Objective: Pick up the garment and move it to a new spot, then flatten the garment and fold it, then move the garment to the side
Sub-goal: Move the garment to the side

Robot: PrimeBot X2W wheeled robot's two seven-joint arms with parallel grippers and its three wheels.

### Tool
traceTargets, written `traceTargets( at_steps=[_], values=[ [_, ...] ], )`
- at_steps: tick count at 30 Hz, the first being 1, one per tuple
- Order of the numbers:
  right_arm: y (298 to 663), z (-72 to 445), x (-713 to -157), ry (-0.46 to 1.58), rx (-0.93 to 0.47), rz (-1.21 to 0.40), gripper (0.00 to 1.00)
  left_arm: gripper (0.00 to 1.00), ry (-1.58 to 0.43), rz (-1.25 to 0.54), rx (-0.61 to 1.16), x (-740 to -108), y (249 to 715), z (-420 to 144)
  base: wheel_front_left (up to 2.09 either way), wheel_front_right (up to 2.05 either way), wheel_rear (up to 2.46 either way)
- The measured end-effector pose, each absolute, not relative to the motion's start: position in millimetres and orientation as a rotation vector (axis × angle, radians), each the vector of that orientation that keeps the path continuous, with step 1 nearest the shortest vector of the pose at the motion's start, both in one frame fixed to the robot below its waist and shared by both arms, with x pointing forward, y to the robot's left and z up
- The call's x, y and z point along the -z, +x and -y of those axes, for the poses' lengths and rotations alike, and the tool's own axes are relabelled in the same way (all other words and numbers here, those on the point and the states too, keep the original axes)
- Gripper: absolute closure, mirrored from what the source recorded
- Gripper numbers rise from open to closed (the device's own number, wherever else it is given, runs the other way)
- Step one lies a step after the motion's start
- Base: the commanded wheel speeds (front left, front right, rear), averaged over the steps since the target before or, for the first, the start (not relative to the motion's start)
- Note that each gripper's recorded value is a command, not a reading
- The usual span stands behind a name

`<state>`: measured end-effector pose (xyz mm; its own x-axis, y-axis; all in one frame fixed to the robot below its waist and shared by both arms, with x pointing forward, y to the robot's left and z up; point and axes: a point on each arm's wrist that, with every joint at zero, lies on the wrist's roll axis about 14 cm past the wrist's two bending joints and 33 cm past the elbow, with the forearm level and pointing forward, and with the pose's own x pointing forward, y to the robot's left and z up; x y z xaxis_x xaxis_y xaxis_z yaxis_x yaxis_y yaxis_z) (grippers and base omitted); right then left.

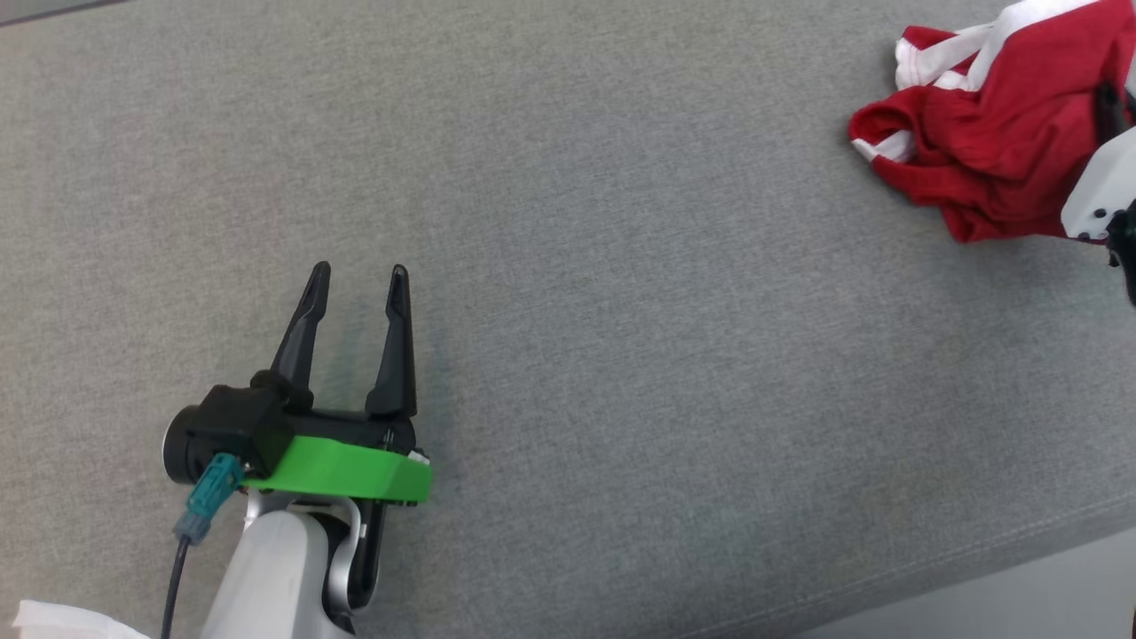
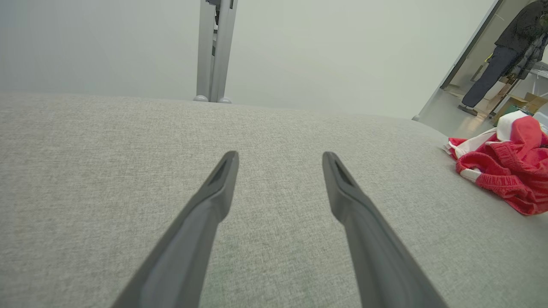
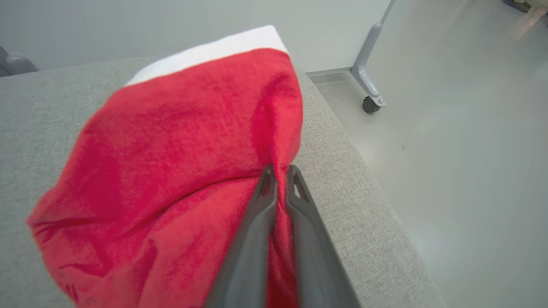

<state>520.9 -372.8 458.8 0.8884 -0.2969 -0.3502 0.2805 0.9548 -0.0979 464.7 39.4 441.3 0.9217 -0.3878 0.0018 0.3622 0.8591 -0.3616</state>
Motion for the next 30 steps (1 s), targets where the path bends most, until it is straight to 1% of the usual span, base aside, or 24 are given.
traceTargets(
  at_steps=[1, 2, 3, 7, 13, 18, 24, 30],
  values=[
    [525, 374, -460, -0.06, 0.3, -0.356, 0.54, 0.0, -0.364, -0.075, 0.388, -439, 465, -42, 0.0, 0.0, 0.0],
    [529, 375, -462, -0.081, 0.295, -0.341, 0.08, 0.0, -0.361, -0.077, 0.382, -438, 466, -44, 0.0, 0.0, 0.0],
    [532, 374, -462, -0.087, 0.294, -0.33, 0.0, 0.0, -0.36, -0.078, 0.376, -437, 466, -46, 0.0, 0.0, 0.0],
    [537, 370, -454, -0.093, 0.288, -0.311, 0.0, 0.0, -0.354, -0.088, 0.356, -432, 466, -54, 0.0, 0.0, 0.0],
    [538, 358, -461, -0.116, 0.258, -0.276, 0.0, 0.0, -0.354, -0.076, 0.35, -439, 463, -57, 0.0, 0.0, 0.0],
    [544, 332, -479, -0.125, 0.198, -0.214, 0.0, 0.0, -0.356, -0.051, 0.341, -451, 462, -61, 0.0, 0.0, 0.0],
    [548, 299, -515, -0.122, 0.127, -0.094, 0.0, 0.0, -0.362, -0.023, 0.313, -466, 459, -72, 0.0, 0.0, 0.0],
    [532, 258, -533, -0.075, 0.06, -0.002, 0.0, 0.0, -0.356, 0.002, 0.261, -480, 453, -89, 0.0, 0.0, 0.0]
  ],
)
